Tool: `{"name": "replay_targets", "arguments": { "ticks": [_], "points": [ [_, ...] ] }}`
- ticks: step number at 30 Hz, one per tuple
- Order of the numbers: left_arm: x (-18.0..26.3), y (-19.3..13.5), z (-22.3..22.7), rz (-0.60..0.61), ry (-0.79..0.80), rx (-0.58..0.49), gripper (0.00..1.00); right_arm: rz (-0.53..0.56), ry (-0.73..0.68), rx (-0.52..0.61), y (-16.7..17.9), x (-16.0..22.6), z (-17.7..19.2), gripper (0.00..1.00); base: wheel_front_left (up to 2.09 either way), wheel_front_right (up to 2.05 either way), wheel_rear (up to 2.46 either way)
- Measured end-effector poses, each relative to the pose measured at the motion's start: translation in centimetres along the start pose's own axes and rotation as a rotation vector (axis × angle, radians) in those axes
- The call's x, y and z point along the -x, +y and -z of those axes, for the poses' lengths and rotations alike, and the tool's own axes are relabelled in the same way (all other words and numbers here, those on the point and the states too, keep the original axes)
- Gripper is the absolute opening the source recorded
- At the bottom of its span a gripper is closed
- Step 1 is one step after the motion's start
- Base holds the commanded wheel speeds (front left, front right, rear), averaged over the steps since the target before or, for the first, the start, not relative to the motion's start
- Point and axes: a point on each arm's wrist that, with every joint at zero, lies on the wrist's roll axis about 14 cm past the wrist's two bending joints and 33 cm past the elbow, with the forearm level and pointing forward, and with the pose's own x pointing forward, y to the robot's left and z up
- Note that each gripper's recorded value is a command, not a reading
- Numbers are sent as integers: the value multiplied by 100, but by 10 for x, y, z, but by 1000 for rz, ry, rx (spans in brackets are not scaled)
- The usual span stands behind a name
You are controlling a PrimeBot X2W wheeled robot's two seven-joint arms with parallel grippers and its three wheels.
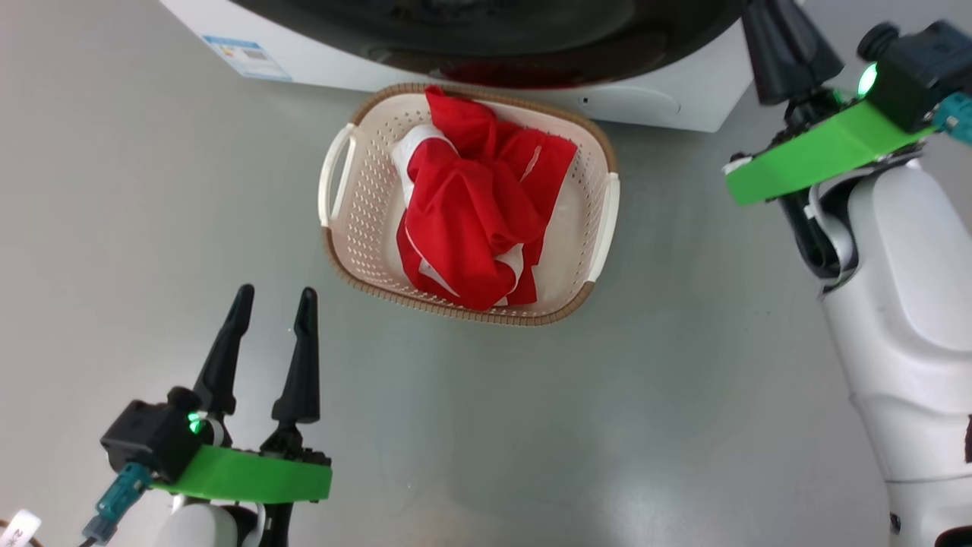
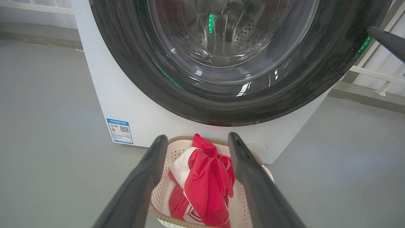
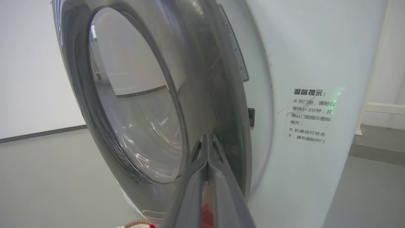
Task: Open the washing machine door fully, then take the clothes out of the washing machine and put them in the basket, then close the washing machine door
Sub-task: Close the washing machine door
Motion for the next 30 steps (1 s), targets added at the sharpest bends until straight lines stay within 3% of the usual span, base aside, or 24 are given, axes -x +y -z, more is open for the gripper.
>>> {"name": "replay_targets", "arguments": {
  "ticks": [30],
  "points": [
    [-5, 5, 8, -12, 20, -9, 100, 34, -69, -35, -14, -31, -2, 0, 0, 0, 0]
  ]
}}
